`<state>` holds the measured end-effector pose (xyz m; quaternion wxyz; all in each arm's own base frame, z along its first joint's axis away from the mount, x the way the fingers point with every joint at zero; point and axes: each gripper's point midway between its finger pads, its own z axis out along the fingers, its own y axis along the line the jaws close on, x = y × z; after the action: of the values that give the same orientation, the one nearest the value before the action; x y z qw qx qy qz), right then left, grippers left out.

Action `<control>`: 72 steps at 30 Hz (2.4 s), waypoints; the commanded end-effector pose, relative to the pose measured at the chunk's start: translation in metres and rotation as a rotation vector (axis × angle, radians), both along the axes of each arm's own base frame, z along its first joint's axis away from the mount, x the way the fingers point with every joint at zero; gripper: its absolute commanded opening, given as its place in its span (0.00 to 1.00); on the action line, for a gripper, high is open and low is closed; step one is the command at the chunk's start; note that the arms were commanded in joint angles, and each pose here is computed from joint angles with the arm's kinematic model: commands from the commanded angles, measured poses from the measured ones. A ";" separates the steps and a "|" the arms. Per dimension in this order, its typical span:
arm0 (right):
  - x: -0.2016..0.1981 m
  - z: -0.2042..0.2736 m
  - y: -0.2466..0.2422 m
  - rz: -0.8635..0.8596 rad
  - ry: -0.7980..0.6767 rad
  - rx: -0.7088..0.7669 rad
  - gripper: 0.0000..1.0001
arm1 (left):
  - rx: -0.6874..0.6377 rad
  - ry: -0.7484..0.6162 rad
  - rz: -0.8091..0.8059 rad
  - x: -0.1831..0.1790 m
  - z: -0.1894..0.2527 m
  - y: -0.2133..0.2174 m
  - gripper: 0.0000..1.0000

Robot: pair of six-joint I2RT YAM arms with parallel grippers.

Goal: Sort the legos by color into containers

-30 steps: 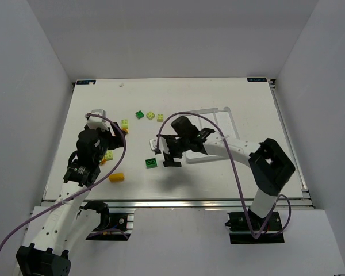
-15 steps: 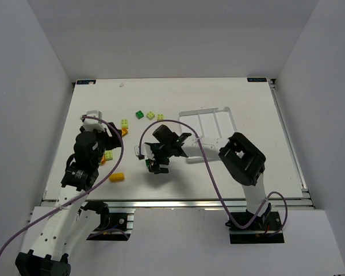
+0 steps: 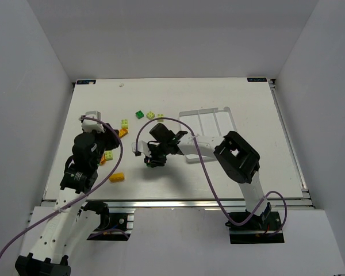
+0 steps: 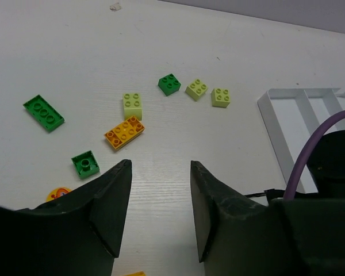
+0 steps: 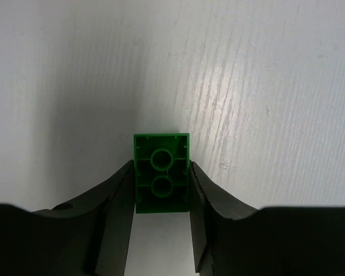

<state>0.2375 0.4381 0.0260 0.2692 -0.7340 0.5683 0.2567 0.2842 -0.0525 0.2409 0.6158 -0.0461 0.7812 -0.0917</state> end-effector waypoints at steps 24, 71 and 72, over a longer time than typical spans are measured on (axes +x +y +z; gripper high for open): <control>0.136 0.092 -0.168 -0.982 0.195 0.162 0.13 | -0.190 0.295 0.176 0.022 -0.023 -0.004 0.82; 0.023 0.255 -0.229 -0.526 0.171 0.613 0.76 | 0.034 0.832 0.416 0.092 -0.203 0.075 0.69; 0.022 0.255 -0.229 -0.523 0.176 0.614 0.77 | 0.026 0.835 0.407 0.092 -0.204 0.073 0.67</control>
<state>0.2665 0.2090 0.2700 0.4706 -0.4109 0.6771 0.3888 0.3634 0.0235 0.0291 0.2343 -0.2275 0.9408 0.0905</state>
